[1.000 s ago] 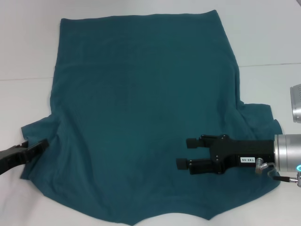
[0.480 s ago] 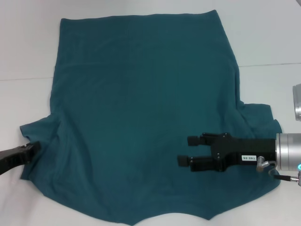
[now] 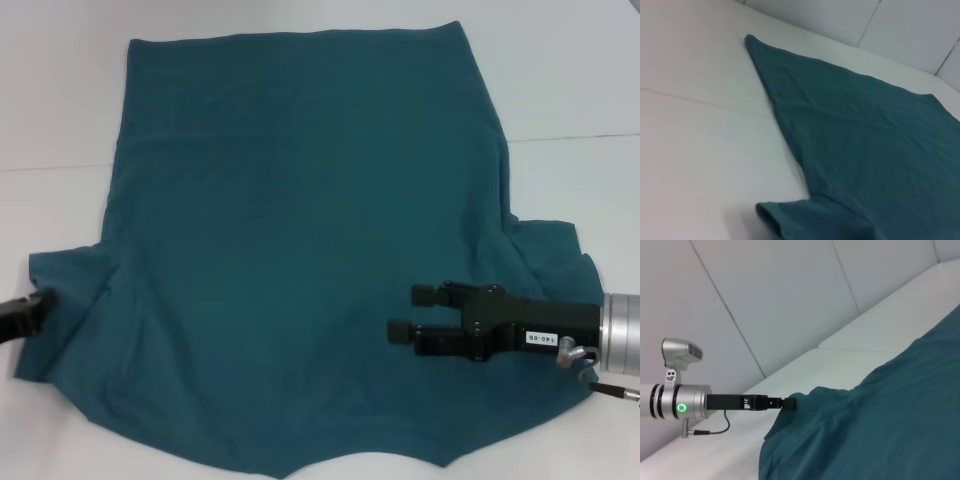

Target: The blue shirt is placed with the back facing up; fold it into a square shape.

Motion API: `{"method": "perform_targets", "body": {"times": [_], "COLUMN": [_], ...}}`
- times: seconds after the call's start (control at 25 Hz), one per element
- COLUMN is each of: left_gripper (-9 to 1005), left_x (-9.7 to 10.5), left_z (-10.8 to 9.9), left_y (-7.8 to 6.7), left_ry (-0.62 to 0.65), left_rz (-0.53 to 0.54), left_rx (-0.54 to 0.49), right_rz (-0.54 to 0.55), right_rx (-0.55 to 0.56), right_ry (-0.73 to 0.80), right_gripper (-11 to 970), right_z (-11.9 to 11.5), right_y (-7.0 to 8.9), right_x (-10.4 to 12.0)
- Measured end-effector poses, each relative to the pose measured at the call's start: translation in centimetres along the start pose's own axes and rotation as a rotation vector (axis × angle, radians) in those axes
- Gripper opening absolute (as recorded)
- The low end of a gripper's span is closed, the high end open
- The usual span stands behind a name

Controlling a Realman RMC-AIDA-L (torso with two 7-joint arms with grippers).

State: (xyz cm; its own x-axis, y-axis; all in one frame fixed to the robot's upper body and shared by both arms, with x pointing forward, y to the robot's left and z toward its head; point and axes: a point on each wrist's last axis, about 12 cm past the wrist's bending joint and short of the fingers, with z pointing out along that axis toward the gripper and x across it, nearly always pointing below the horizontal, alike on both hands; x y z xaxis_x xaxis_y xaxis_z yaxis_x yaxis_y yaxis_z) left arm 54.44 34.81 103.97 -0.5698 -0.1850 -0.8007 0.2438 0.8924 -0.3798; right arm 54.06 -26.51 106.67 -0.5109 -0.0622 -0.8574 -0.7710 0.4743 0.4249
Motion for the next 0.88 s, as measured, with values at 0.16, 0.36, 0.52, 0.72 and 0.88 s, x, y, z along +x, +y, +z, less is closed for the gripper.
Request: {"method": "perform_targets", "body": {"times": [0.16, 0.36, 0.52, 0.72, 0.88], "left_gripper": [2, 3, 2, 2, 2], "left_x": [-1.2, -3.1, -4.3, -5.0, -5.3], "left_z": [-0.6, -1.1, -1.2, -0.8, -0.6], "left_y": [0.7, 1.3, 0.6, -0.3, -0.9], "left_ry": [-0.007, -0.025, -0.018, -0.001, 0.012], "left_rz": [0.022, 0.034, 0.030, 0.038, 0.037], "left_rx": [-0.027, -0.040, -0.001, 0.031, 0.053], "right_rz": [0.027, 0.047, 0.048, 0.051, 0.052], "right_rx": [0.010, 0.005, 0.003, 0.006, 0.006], "right_ry": [-0.028, -0.035, -0.039, -0.040, -0.040], "right_gripper": [917, 916, 917, 917, 917], "right_z": [-0.4, -0.4, -0.4, -0.5, -0.5], "right_y": [0.1, 0.4, 0.5, 0.5, 0.5], "right_x": [0.7, 1.6, 2.0, 2.2, 2.2]}}
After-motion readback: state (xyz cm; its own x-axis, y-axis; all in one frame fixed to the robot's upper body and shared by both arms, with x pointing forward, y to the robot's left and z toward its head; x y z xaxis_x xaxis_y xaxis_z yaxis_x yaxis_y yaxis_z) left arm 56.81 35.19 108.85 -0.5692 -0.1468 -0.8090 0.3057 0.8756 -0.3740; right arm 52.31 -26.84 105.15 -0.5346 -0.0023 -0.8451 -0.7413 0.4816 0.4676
